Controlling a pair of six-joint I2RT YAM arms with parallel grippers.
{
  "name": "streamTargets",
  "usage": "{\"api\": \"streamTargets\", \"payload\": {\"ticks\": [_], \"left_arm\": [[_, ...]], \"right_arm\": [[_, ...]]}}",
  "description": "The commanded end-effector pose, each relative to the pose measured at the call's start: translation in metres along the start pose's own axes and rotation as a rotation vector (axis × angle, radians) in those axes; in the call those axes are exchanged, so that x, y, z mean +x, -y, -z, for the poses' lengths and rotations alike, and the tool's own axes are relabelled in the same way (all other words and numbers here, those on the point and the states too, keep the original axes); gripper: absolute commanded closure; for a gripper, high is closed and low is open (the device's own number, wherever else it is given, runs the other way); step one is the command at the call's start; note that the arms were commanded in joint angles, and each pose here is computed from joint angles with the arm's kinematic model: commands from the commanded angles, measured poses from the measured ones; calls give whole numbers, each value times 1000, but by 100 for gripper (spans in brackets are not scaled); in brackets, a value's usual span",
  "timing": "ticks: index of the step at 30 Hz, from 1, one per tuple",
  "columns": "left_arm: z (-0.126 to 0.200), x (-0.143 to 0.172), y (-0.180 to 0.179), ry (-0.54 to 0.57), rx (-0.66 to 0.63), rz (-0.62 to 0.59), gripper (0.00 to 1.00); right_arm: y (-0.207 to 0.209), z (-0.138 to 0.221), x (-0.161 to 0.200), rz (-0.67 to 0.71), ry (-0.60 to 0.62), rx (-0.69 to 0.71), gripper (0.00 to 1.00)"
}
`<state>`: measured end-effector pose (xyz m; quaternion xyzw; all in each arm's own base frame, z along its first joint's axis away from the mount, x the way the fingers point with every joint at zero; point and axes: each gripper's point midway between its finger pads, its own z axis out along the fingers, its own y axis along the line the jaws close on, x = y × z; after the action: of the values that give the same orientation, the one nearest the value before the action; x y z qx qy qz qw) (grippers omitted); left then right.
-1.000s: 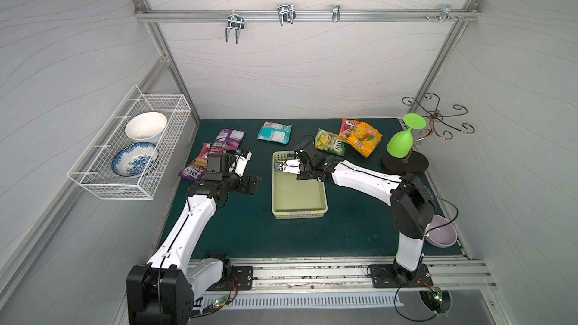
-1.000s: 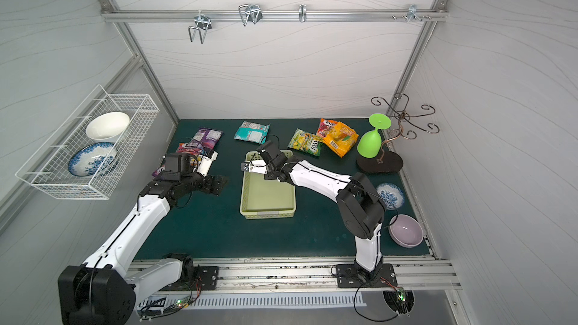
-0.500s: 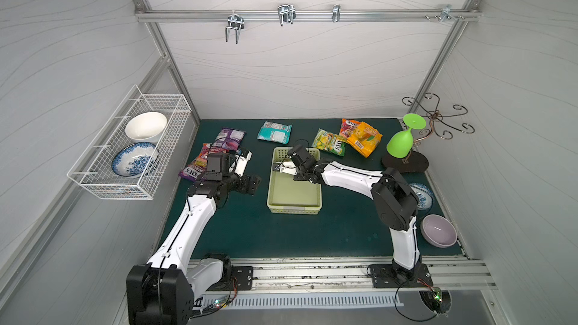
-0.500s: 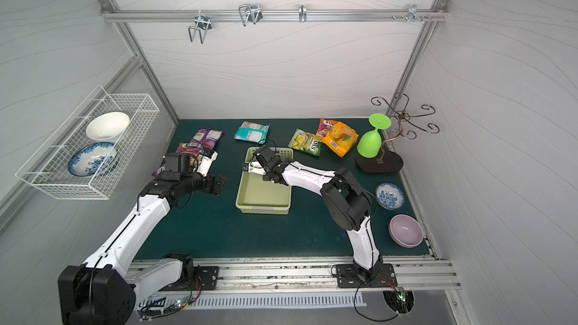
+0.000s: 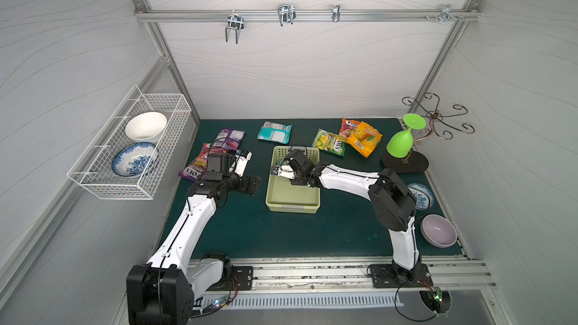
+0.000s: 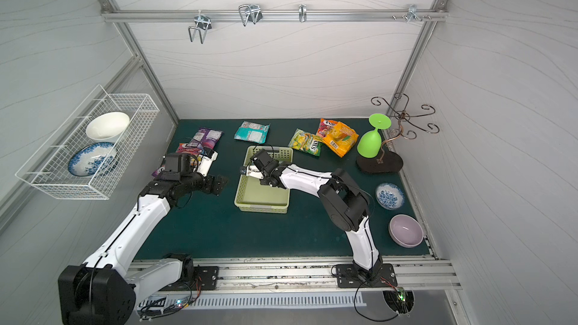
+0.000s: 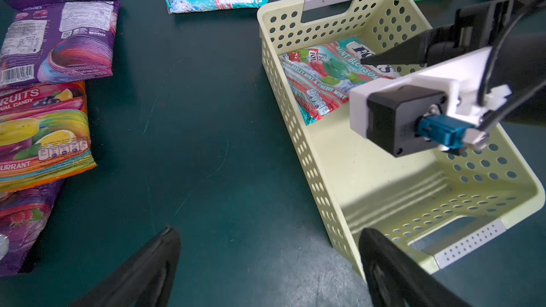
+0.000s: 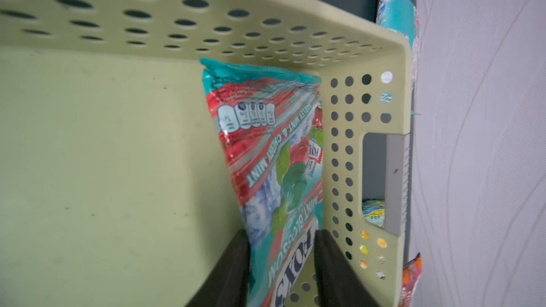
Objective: Put the candies in the basket
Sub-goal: Place the candy in the basket.
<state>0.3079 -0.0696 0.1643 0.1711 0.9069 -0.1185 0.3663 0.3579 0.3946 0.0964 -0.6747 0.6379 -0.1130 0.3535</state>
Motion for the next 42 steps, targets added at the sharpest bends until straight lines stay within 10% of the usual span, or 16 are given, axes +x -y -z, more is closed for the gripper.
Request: {"api": "streamTargets", "payload": {"ticks": [1, 21, 33, 42], "left_arm": [[2, -14, 3, 46, 15, -11, 1], [0, -15, 3, 31, 7, -20, 1], [-3, -11, 3, 17, 7, -24, 1], [-10, -6, 2, 4, 0, -39, 1]], "right_arm": [[16, 40, -15, -126, 84, -26, 51], [4, 16, 0, -866, -85, -194, 41], [-37, -50, 20, -921, -229, -283, 41], [-5, 2, 7, -930, -161, -242, 39]]}}
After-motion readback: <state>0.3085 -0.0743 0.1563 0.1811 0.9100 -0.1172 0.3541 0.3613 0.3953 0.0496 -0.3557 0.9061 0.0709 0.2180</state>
